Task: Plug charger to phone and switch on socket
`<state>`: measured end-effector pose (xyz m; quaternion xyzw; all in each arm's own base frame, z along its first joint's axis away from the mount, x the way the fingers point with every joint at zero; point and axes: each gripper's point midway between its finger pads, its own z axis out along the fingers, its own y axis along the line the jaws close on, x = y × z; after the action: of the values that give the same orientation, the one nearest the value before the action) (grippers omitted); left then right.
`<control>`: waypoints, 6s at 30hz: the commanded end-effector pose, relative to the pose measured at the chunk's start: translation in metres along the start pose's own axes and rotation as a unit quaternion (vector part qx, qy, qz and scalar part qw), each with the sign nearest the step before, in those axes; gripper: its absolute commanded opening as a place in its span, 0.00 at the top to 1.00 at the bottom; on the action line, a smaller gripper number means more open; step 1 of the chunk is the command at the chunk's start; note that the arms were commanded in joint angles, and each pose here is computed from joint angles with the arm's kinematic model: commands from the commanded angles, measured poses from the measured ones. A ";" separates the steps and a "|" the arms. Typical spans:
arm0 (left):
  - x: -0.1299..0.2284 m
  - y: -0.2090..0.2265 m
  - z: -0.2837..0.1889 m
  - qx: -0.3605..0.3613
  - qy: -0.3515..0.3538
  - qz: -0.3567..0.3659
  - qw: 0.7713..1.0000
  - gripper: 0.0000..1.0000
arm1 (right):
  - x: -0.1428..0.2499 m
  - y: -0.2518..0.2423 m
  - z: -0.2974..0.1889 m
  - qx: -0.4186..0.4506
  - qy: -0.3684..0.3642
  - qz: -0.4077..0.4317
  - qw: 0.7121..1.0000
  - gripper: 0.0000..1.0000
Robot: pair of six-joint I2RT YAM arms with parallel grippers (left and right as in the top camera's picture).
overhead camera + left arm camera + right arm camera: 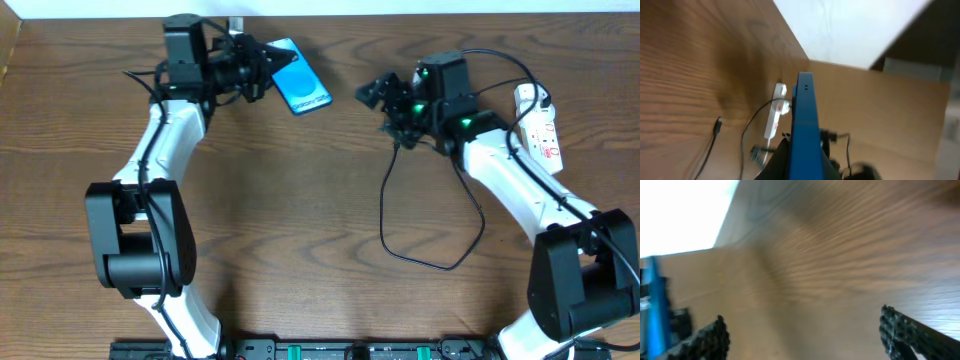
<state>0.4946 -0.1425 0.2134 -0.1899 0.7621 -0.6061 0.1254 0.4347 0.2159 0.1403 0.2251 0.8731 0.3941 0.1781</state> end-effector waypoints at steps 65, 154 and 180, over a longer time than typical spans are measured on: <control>0.021 -0.005 -0.025 0.044 0.065 0.091 0.993 0.93 | 0.016 -0.123 0.036 0.337 0.129 -0.111 0.926 0.62; -0.003 -0.073 -0.035 0.120 0.013 0.129 0.984 0.93 | 0.132 0.104 -0.038 -0.059 0.200 -0.403 0.891 0.99; 0.008 -0.073 -0.035 0.123 0.044 0.141 0.981 0.93 | 0.126 0.113 -0.035 -0.067 0.183 -0.398 0.896 0.99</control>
<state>0.4890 -0.1298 0.2776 -0.0618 0.7081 -0.6773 0.1898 0.3425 0.3252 0.2335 -0.2325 0.8787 0.3767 0.1788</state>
